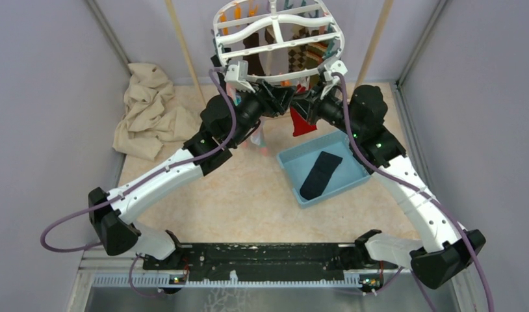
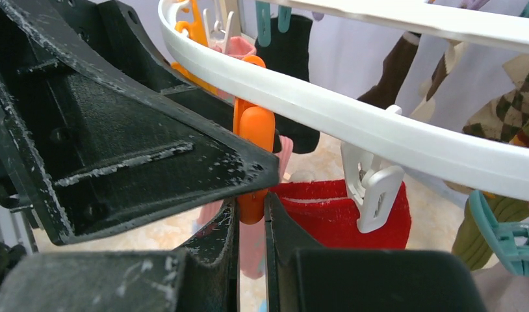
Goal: Clip the socks to the hanger
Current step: Open the clamp at the hanger.
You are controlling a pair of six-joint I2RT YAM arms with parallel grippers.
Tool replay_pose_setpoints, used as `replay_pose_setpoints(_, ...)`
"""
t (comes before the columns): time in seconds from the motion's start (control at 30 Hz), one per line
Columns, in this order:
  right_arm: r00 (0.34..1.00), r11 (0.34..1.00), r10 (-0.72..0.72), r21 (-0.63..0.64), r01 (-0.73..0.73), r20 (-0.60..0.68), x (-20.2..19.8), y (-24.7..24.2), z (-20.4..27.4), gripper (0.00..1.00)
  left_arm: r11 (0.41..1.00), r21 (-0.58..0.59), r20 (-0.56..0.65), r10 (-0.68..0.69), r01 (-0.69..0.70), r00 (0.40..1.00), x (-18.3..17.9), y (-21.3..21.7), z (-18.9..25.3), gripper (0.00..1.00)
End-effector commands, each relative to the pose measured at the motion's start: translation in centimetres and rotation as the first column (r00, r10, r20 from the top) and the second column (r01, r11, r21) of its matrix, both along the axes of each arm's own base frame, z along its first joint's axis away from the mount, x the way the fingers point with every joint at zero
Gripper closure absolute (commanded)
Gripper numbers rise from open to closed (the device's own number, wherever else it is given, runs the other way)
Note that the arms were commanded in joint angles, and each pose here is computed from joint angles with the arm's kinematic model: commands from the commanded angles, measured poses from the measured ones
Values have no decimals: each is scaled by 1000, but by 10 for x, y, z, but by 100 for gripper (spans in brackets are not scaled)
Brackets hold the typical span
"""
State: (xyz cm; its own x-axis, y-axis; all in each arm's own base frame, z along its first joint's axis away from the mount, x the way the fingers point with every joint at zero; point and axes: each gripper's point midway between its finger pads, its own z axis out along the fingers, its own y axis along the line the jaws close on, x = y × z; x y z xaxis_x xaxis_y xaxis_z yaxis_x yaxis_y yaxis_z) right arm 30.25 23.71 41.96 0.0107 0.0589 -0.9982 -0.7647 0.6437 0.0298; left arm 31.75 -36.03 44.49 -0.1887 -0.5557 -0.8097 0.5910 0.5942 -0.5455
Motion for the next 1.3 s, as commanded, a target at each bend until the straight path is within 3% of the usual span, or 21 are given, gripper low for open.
replay_pose_setpoints(0.0,997,1000,-23,-19,24,71,1,4,19,100,999,-53,23,-2,3,1000,-1,-3,21,42)
replay_pose_setpoints(0.27,996,998,-49,-44,52,80,5,3,15,100,997,-72,45,17,-14,999,-3,5,31,44)
replay_pose_setpoints(0.63,993,993,-76,-79,83,87,8,5,12,100,997,-73,29,33,-31,999,0,6,27,55)
replay_pose_setpoints(0.8,993,992,-82,-84,90,89,8,4,11,100,997,-72,18,30,-29,999,1,5,24,73)
replay_pose_setpoints(1.0,993,993,-79,-85,86,84,8,5,8,100,997,-77,18,34,-32,999,-1,8,26,100)
replay_pose_setpoints(1.2,994,993,-87,-72,92,71,8,4,7,100,996,-79,20,39,-37,999,-2,11,25,100)
replay_pose_setpoints(1.27,993,993,-96,-63,101,67,8,3,7,82,996,-82,23,40,-38,999,-2,11,25,100)
